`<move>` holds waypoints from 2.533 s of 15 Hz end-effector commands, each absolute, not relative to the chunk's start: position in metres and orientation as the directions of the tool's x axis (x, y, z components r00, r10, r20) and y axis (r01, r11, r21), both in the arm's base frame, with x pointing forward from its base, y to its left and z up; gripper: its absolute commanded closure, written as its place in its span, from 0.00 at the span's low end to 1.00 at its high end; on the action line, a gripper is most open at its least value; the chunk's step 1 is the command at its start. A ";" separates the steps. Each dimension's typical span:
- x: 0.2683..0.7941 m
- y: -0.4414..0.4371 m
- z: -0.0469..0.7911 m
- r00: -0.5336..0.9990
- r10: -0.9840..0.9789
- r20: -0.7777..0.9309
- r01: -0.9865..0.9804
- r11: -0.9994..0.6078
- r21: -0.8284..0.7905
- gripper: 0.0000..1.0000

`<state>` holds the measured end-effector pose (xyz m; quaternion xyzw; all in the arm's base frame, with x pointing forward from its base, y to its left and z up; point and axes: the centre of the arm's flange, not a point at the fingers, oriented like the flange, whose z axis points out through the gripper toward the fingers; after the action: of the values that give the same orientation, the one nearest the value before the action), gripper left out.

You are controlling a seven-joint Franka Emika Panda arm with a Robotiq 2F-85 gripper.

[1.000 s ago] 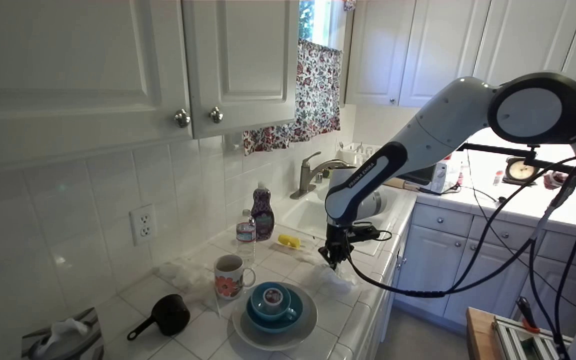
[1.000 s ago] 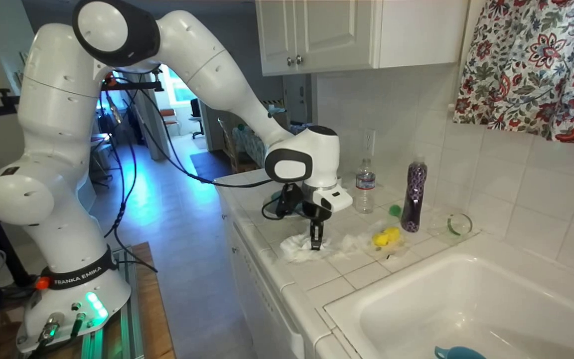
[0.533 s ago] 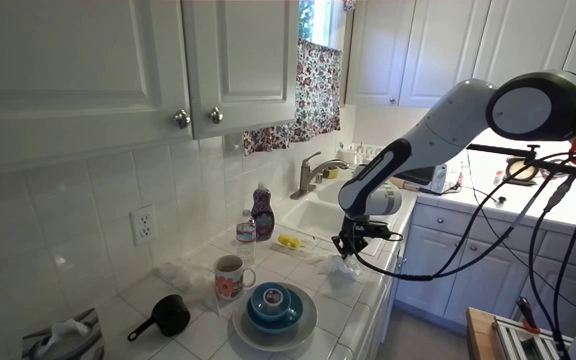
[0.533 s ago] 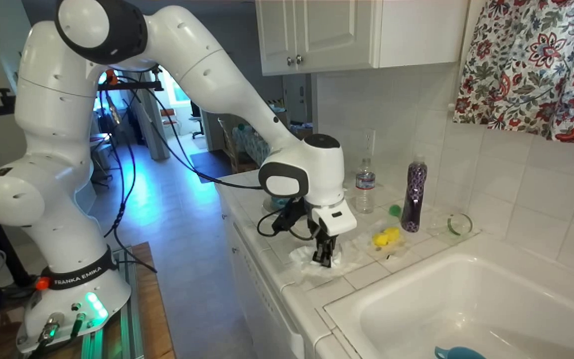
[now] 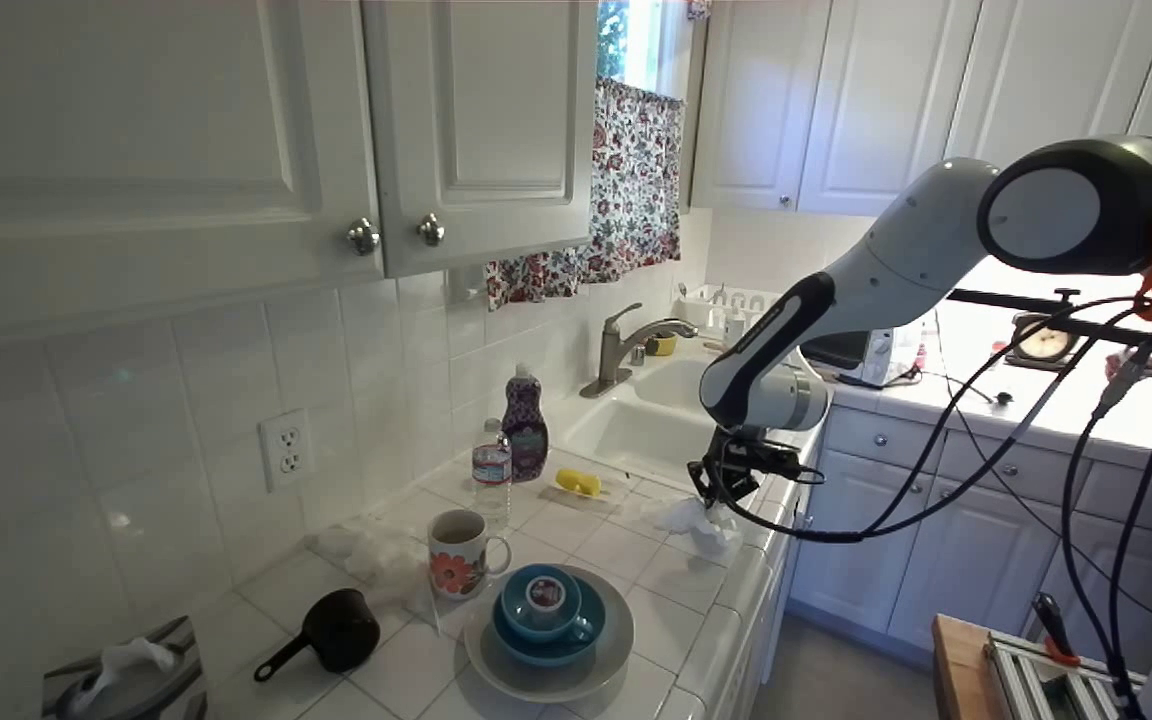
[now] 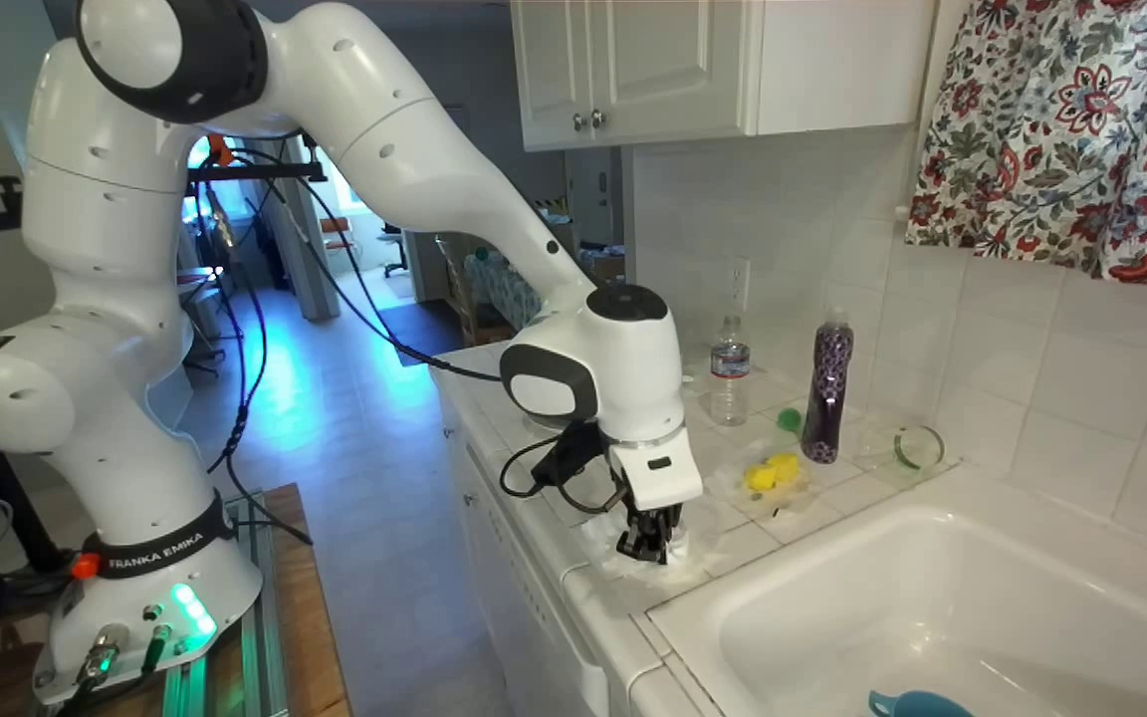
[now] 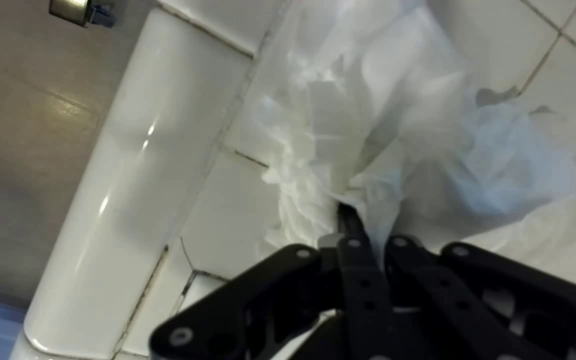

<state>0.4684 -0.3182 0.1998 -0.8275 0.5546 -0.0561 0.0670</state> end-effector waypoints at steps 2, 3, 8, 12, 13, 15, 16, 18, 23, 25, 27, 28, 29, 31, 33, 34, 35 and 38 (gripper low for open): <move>0.494 -0.263 0.184 0.453 -0.891 0.037 -0.875 -0.452 -0.170 0.99; 0.503 -0.249 0.183 0.481 -0.876 0.038 -0.860 -0.479 -0.174 0.99; 0.538 -0.180 0.184 0.608 -0.793 0.045 -0.773 -0.604 -0.194 0.99; 0.553 -0.144 0.183 0.666 -0.745 0.040 -0.724 -0.658 -0.206 0.99; 0.556 -0.137 0.185 0.680 -0.732 0.038 -0.711 -0.671 -0.209 0.99; 0.556 -0.125 0.186 0.705 -0.708 0.035 -0.687 -0.694 -0.215 0.99; 0.553 -0.121 0.186 0.714 -0.699 0.032 -0.679 -0.703 -0.214 0.99; 0.543 -0.120 0.188 0.729 -0.684 0.028 -0.666 -0.718 -0.202 0.99; 0.503 -0.145 0.189 0.688 -0.726 0.018 -0.712 -0.679 -0.176 0.99; 0.486 -0.154 0.190 0.665 -0.747 0.015 -0.734 -0.657 -0.171 0.99; 0.472 -0.168 0.192 0.631 -0.775 0.015 -0.763 -0.625 -0.164 0.99; 0.467 -0.176 0.191 0.611 -0.792 0.014 -0.779 -0.604 -0.168 0.99; 0.465 -0.189 0.190 0.580 -0.815 0.015 -0.801 -0.574 -0.171 0.99; 0.461 -0.216 0.189 0.514 -0.858 0.016 -0.843 -0.508 -0.174 0.99; 0.455 -0.245 0.190 0.435 -0.900 0.018 -0.885 -0.432 -0.175 0.99; 0.451 -0.259 0.189 0.398 -0.917 0.015 -0.902 -0.395 -0.176 0.99; 0.446 -0.273 0.190 0.360 -0.933 0.012 -0.917 -0.357 -0.176 0.99; 0.430 -0.305 0.190 0.263 -0.965 0.008 -0.949 -0.260 -0.178 0.99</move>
<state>0.4377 -0.2789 0.2004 -0.8229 0.5613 -0.0586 0.0654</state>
